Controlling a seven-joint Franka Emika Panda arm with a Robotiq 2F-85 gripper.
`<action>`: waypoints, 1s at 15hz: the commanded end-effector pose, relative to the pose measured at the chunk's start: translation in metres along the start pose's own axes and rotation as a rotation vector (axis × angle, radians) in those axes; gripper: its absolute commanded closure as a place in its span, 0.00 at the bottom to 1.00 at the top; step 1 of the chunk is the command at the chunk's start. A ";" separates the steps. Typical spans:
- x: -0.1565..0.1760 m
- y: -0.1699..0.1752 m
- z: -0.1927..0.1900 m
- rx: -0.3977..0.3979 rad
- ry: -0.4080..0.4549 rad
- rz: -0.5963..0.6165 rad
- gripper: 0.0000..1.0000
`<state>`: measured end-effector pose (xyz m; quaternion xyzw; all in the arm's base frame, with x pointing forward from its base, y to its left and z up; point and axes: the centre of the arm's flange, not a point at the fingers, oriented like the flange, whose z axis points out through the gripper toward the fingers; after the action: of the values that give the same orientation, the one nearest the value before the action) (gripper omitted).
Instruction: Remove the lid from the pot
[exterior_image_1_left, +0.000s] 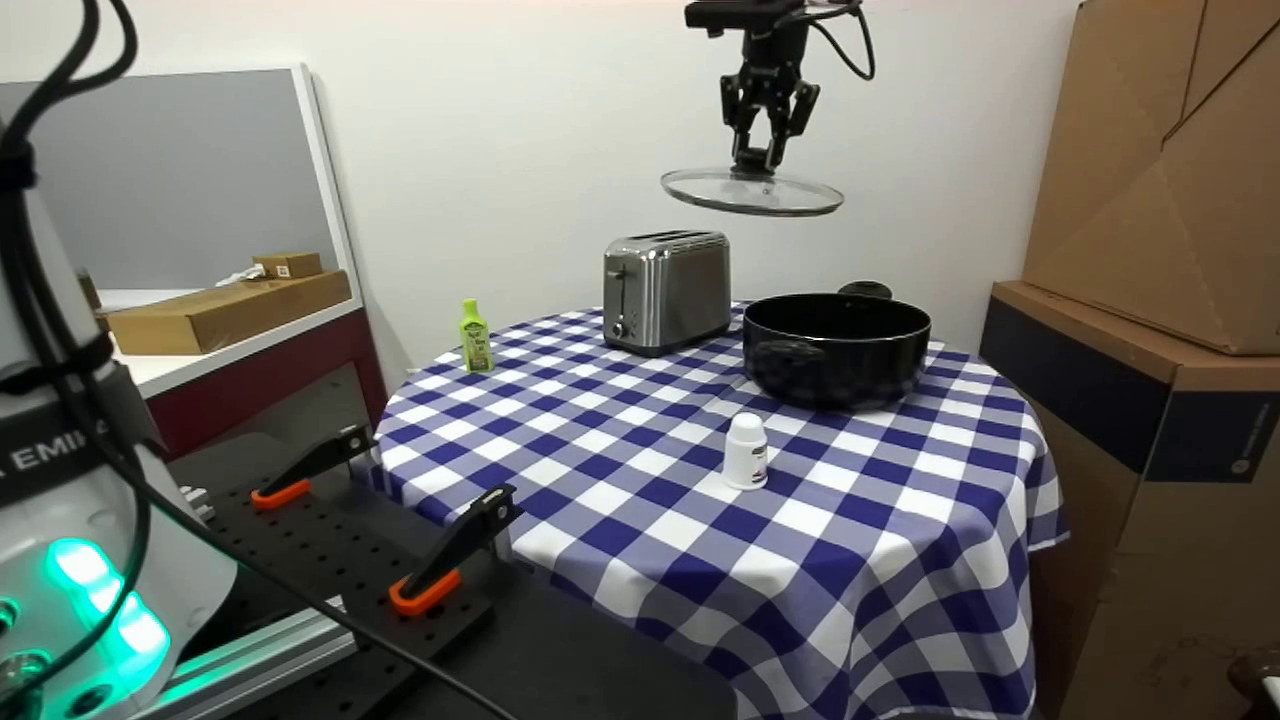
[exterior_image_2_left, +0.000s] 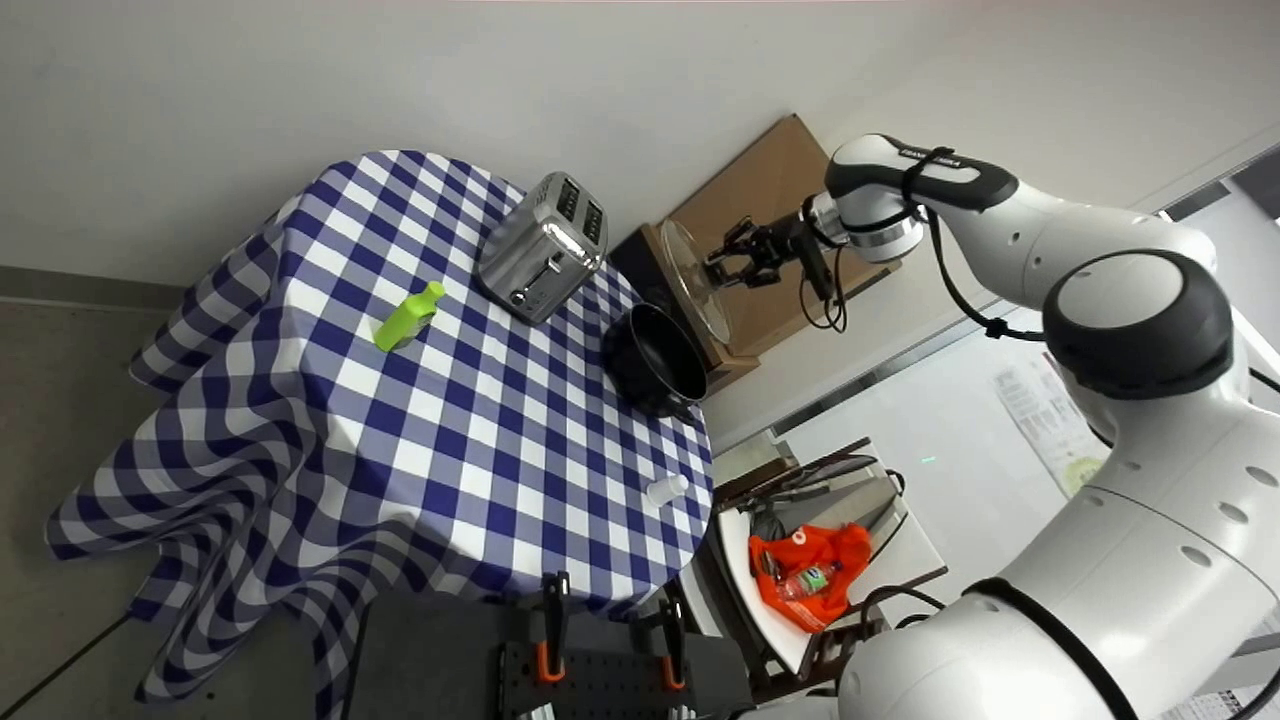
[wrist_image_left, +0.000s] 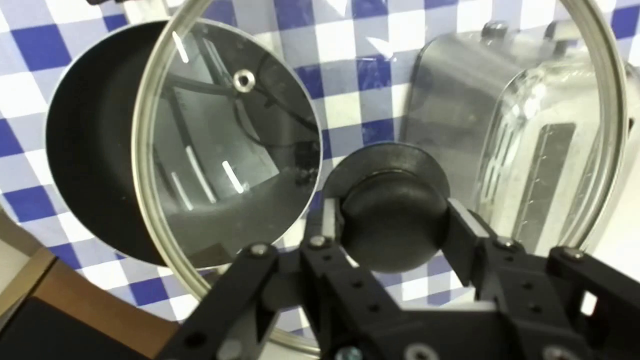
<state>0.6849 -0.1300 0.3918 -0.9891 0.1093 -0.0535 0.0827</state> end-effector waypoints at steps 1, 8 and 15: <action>-0.083 -0.023 0.012 0.041 -0.078 -0.080 0.75; -0.163 -0.029 0.115 -0.027 -0.045 -0.155 0.75; -0.231 -0.053 0.162 -0.038 -0.068 -0.239 0.75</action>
<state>0.5160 -0.0113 0.2154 -0.9980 0.0017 -0.0092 0.0628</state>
